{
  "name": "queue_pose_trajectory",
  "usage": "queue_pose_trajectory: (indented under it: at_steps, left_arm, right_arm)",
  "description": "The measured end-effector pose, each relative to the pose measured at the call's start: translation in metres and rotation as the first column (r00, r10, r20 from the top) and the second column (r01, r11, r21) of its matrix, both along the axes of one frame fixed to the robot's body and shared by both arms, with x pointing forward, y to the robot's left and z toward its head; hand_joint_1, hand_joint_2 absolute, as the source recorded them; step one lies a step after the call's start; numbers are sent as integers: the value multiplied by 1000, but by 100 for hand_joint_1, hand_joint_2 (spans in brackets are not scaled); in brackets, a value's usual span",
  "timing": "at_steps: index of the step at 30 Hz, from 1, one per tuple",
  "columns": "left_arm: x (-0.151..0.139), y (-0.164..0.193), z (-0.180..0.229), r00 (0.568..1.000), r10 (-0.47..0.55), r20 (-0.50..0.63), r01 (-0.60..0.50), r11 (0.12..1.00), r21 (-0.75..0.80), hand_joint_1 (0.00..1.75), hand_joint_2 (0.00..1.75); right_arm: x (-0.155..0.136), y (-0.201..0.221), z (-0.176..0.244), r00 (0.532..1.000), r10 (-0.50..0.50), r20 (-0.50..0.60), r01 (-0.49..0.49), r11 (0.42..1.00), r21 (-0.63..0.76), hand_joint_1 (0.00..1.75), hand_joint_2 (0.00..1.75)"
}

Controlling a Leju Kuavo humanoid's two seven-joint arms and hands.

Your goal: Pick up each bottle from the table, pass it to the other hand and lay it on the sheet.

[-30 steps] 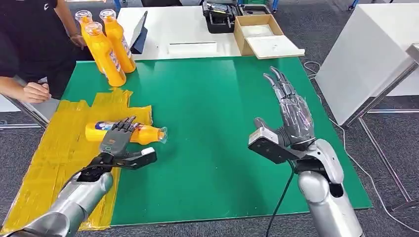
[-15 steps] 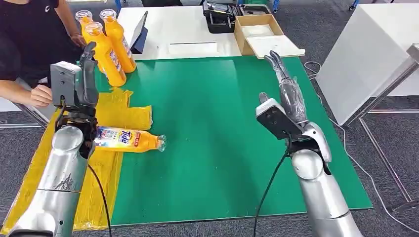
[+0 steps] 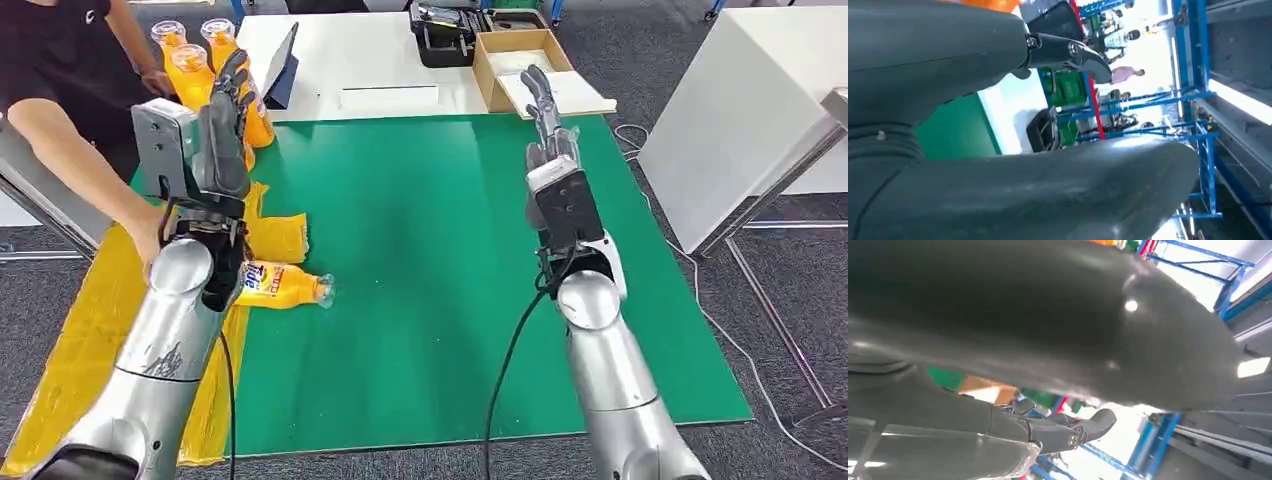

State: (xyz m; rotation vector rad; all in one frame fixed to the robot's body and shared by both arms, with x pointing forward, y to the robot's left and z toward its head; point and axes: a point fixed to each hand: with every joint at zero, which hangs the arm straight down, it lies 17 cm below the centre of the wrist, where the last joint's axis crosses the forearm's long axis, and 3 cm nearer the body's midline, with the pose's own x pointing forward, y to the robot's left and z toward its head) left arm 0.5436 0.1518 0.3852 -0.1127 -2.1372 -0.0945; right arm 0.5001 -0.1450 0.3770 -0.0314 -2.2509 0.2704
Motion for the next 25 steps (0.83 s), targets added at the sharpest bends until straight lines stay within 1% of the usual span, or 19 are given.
queue_pose_trajectory:
  at_steps: [8, 13, 17, 21, 25]
  left_arm:
    - [4, -21, -6, 998, -49, -36, 49, 999, -14, 0, 0]
    - [6, -25, -10, 997, -56, -50, 55, 998, -17, 0, 0]
    - [6, -27, -12, 997, -58, -56, 57, 998, -18, 0, 0]
    - [5, -31, -13, 996, -71, -55, 70, 997, -10, 0, 0]
    - [3, -36, -13, 996, -81, -48, 81, 997, -4, 0, 0]
  right_arm:
    - [13, 4, -13, 999, -4, -52, 4, 1000, 6, 0, 0]
    - [17, 2, -18, 998, -12, -67, 13, 1000, 9, 0, 0]
    - [18, 1, -20, 997, -17, -74, 18, 1000, 9, 0, 0]
    - [20, -4, -20, 996, -54, -64, 54, 999, -10, 0, 0]
    - [20, -7, -23, 996, -66, -64, 65, 998, -21, 0, 0]
